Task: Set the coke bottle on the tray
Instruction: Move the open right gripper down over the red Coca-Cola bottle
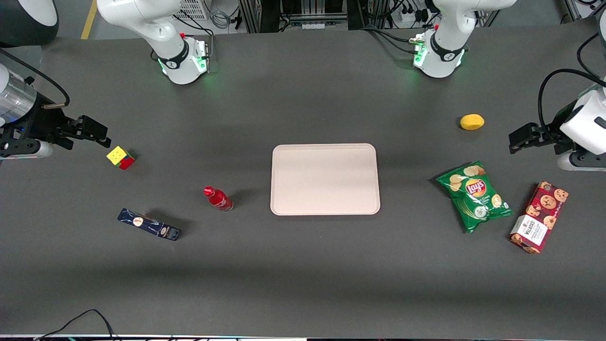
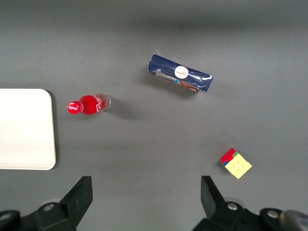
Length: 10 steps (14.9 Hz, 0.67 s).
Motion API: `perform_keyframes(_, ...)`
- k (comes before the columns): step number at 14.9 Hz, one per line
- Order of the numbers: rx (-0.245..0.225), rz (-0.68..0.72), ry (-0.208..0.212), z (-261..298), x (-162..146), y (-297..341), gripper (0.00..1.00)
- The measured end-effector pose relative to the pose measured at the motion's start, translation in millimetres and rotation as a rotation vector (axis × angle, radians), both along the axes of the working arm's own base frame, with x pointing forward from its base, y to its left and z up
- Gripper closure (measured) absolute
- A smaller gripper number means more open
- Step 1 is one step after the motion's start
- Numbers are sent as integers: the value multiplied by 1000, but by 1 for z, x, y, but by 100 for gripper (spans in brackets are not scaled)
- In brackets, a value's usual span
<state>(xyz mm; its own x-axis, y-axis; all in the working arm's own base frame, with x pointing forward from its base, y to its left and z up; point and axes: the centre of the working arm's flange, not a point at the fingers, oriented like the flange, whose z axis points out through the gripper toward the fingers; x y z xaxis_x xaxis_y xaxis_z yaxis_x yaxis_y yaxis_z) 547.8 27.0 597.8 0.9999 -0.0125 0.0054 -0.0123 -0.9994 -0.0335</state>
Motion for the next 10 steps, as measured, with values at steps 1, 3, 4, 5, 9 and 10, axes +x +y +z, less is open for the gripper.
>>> perform_keyframes(1,0,-1,-2,0,0,0,0)
perform_keyframes(3,0,-2,-6,0,1,-1,0)
perform_keyframes(4,0,-2,-7,0,1,-1,0)
perform_keyframes(5,0,-3,-8,0,2,-1,0)
perform_keyframes(9,-5,2,-3,-5,11,4,0)
perform_keyframes(10,-5,8,4,-11,15,8,0)
